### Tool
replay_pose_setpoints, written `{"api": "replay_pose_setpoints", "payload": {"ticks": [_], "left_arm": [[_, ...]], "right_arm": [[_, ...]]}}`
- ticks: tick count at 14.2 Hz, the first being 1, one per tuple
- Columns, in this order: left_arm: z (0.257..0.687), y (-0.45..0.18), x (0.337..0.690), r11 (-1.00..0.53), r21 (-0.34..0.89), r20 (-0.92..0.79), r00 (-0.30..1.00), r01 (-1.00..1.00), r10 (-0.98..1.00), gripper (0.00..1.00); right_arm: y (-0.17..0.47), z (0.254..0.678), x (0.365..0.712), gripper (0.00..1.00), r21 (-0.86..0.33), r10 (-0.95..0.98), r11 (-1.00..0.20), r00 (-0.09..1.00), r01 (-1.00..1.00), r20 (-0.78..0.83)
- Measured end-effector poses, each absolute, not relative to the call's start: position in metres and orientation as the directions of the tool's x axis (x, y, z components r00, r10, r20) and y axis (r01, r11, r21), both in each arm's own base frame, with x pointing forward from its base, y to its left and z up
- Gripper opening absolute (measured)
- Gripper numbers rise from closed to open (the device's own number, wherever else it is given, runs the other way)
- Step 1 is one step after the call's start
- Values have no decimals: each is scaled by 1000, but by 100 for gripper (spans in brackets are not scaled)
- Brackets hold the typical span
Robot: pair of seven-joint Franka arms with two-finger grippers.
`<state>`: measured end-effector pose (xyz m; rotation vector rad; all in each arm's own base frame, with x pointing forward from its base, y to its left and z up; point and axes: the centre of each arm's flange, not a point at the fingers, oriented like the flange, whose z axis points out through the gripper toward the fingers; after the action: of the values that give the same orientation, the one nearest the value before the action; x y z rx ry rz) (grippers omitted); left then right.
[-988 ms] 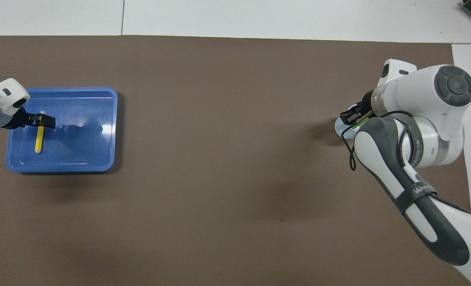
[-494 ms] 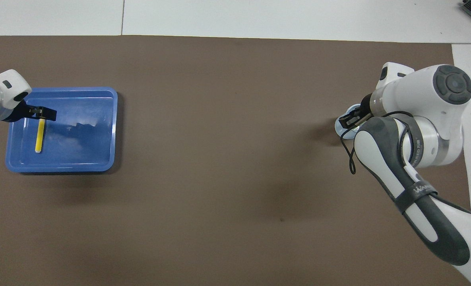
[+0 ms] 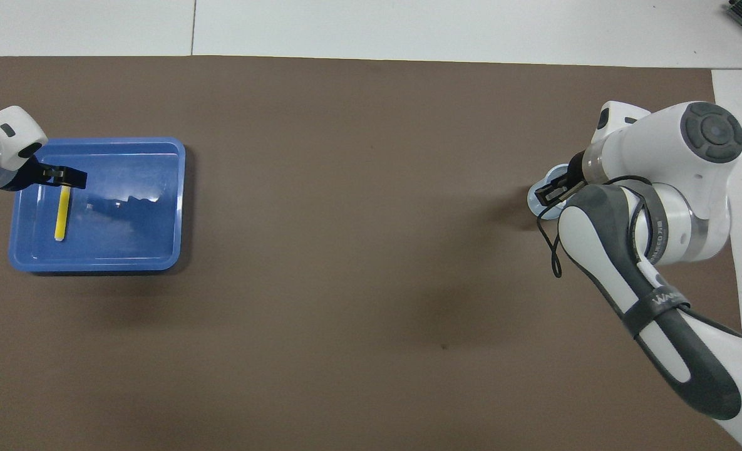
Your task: Right arm passes pens to left for tray arrangement
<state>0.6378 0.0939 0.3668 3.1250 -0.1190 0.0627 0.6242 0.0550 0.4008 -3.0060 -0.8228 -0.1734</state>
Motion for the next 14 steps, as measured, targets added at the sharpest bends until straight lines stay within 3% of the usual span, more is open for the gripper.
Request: {"api": "replay_pose_setpoints", "payload": {"ticks": [14], "left_arm": [[383, 15, 627, -978, 95, -77, 981, 186, 179, 100]], "right_arm": [[54, 419, 631, 18, 35, 558, -828, 818, 559, 140]]}}
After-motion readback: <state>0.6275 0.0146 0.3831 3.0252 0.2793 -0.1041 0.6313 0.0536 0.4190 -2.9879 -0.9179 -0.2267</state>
